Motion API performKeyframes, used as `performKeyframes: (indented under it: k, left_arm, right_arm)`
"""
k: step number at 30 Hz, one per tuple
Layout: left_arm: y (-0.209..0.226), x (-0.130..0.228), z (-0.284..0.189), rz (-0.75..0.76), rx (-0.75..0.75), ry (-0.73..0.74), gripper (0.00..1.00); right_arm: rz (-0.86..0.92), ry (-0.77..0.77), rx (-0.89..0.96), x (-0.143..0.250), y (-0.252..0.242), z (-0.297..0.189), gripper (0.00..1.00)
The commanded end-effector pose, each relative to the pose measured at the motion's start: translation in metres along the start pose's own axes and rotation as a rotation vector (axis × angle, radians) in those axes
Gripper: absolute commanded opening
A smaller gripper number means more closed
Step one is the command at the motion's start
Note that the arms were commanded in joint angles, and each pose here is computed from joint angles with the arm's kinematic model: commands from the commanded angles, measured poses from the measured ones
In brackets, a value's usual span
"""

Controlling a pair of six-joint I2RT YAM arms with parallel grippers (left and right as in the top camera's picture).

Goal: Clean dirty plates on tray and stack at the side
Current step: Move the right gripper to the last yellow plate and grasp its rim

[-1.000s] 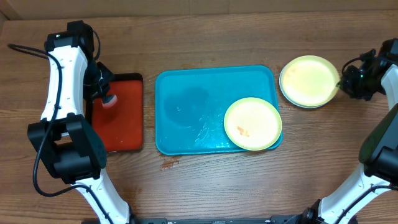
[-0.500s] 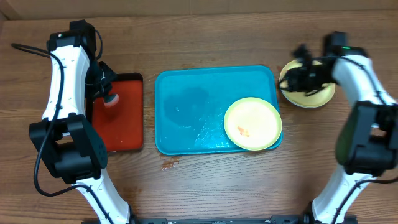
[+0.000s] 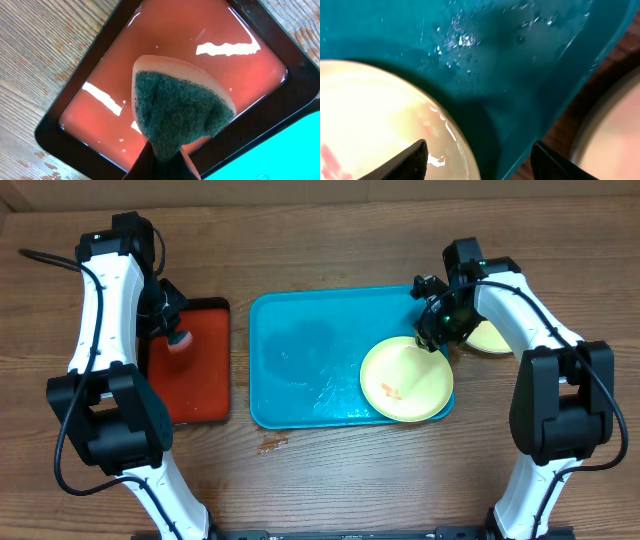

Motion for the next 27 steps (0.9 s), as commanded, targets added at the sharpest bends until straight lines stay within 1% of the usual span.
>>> performKeyframes:
  k: [1, 4, 7, 11, 14, 15, 17, 18, 19, 21, 22, 23, 24, 27]
  left_arm:
    - [-0.002, 0.002, -0.003, 0.025, 0.01, -0.008, 0.04]
    - [-0.002, 0.002, -0.003, 0.026, 0.01, -0.008, 0.04]
    - [-0.002, 0.002, -0.003, 0.026, 0.01, -0.009, 0.04]
    - [-0.003, 0.002, -0.003, 0.026, 0.013, -0.006, 0.04]
    - [-0.003, 0.002, -0.003, 0.026, 0.016, -0.005, 0.04]
    - [-0.003, 0.002, -0.003, 0.026, 0.016, -0.005, 0.04]
    - [-0.003, 0.002, -0.003, 0.026, 0.016, -0.005, 0.04]
    - [-0.003, 0.002, -0.003, 0.026, 0.017, -0.005, 0.04]
    - [-0.004, 0.002, -0.003, 0.026, 0.024, -0.003, 0.04]
    - [-0.005, 0.002, -0.003, 0.026, 0.048, 0.003, 0.04]
    - [-0.007, 0.003, -0.003, 0.027, 0.065, 0.008, 0.04]
    - [-0.008, 0.003, -0.003, 0.027, 0.079, 0.011, 0.04]
    - [-0.009, 0.003, -0.003, 0.034, 0.095, 0.014, 0.04]
    - [-0.016, 0.005, -0.004, 0.077, 0.137, 0.025, 0.04]
  right_arm:
    - [-0.019, -0.007, -0.032, 0.006, 0.003, -0.003, 0.67]
    - [-0.017, -0.003, -0.055, 0.007, 0.004, 0.0, 0.66]
    - [-0.018, -0.003, -0.057, 0.008, 0.005, 0.001, 0.63]
    - [-0.015, 0.006, -0.06, 0.01, 0.005, 0.004, 0.62]
    - [-0.012, 0.019, -0.063, 0.015, 0.004, 0.014, 0.58]
    - [-0.011, 0.022, -0.064, 0.016, 0.004, 0.017, 0.61]
    - [-0.004, 0.032, -0.072, 0.019, 0.004, 0.02, 0.61]
    - [0.012, 0.028, -0.086, 0.019, 0.006, 0.021, 0.54]
    - [0.034, 0.019, -0.091, 0.018, 0.006, 0.021, 0.41]
    - [0.086, 0.001, -0.086, 0.015, 0.005, 0.021, 0.27]
    - [0.112, -0.011, -0.087, 0.013, 0.005, 0.021, 0.18]
    - [0.134, -0.019, -0.091, 0.011, 0.005, 0.021, 0.13]
    - [0.157, -0.027, -0.101, 0.01, 0.005, 0.021, 0.09]
    - [0.211, -0.038, -0.135, 0.008, 0.008, 0.02, 0.04]
Point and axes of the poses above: each gripper's point midway between its finger pads, its own z axis out along the fingers, its own y axis along the line the jaws close on, x = y × z, the point moved 10 cm from there along -z, back along the fingers, and after that the axes turned 11 degrees about z, right-handed, at the moved point
